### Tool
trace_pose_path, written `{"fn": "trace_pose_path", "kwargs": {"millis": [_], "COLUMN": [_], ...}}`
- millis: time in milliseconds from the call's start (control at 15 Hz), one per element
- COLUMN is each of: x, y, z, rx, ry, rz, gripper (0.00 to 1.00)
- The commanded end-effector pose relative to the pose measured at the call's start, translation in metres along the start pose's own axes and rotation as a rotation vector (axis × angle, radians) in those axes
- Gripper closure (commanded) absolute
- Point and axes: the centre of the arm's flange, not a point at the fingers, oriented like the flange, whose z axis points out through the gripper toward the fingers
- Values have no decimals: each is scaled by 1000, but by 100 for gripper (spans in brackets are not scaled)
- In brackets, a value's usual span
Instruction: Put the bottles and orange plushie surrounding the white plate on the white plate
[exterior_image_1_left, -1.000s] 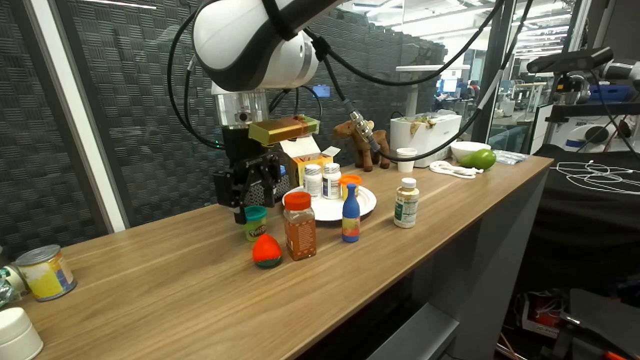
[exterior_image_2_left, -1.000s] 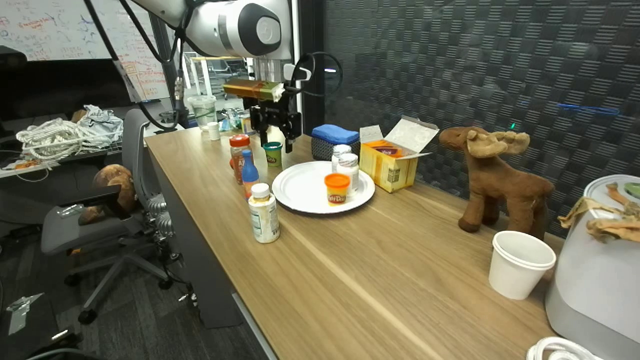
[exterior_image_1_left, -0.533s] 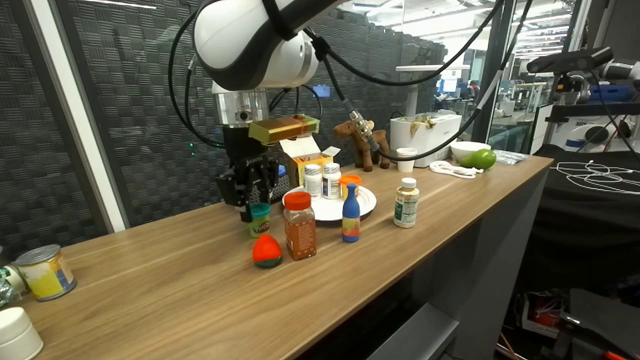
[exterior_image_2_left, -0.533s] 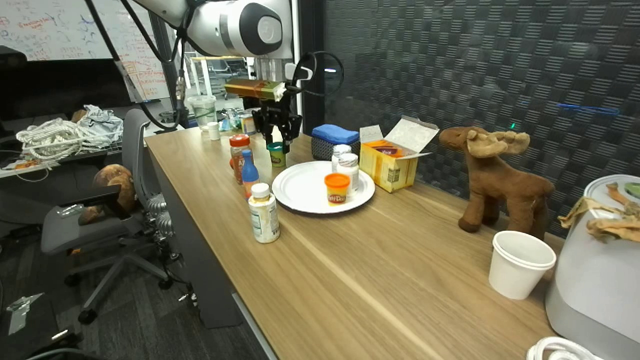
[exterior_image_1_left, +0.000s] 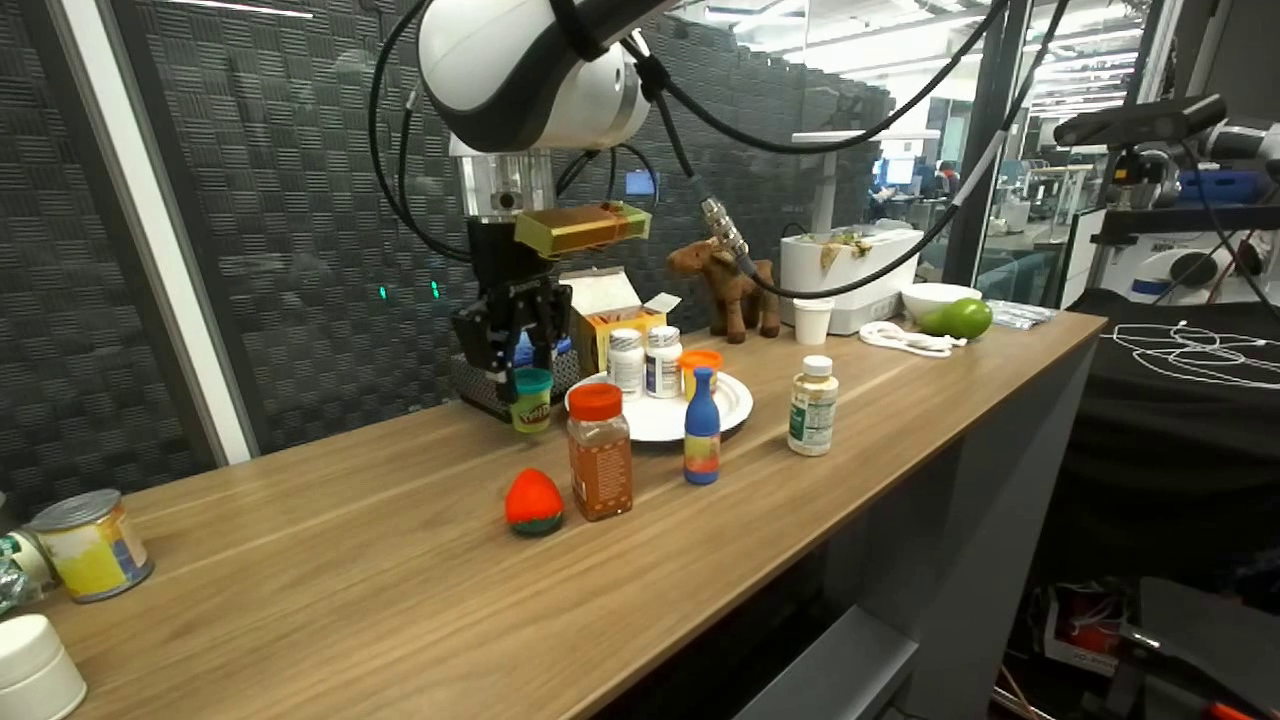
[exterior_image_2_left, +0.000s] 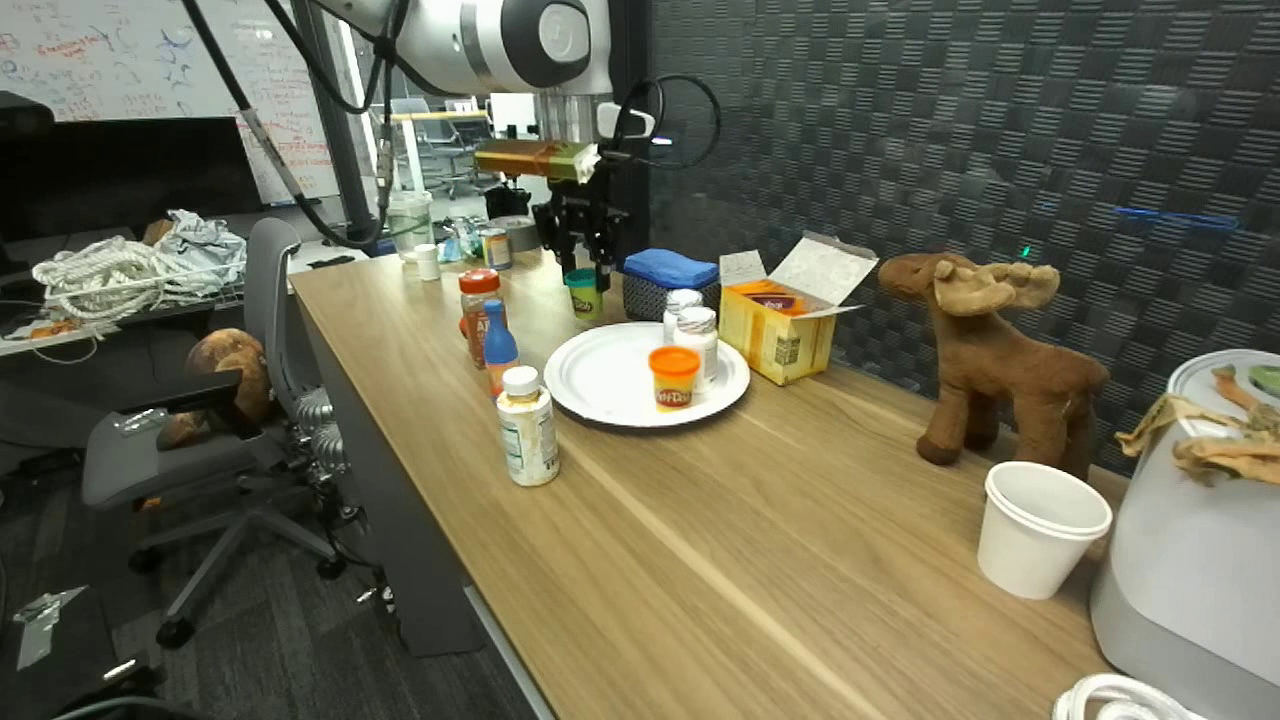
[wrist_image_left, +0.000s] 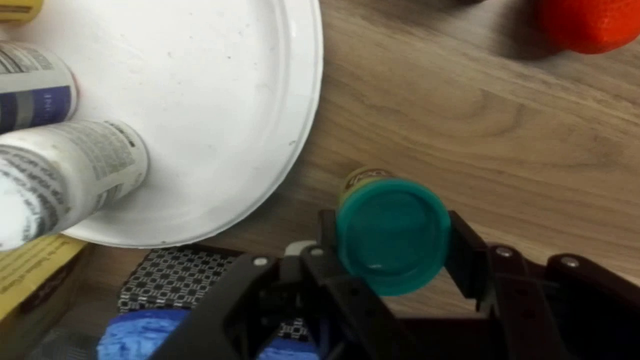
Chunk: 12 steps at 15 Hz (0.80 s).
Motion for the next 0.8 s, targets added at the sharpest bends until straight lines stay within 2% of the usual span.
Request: {"fn": "trace_pose_path", "kwargs": {"millis": [0,400,733], "x": [-2,-2,-9], "y": [25,58,71], "z": [-17,-37,-33], "rx": [-14,-14,-21], "ry": [22,80,54], "rz": [47,117,127], "gripper": [72,72,72]}}
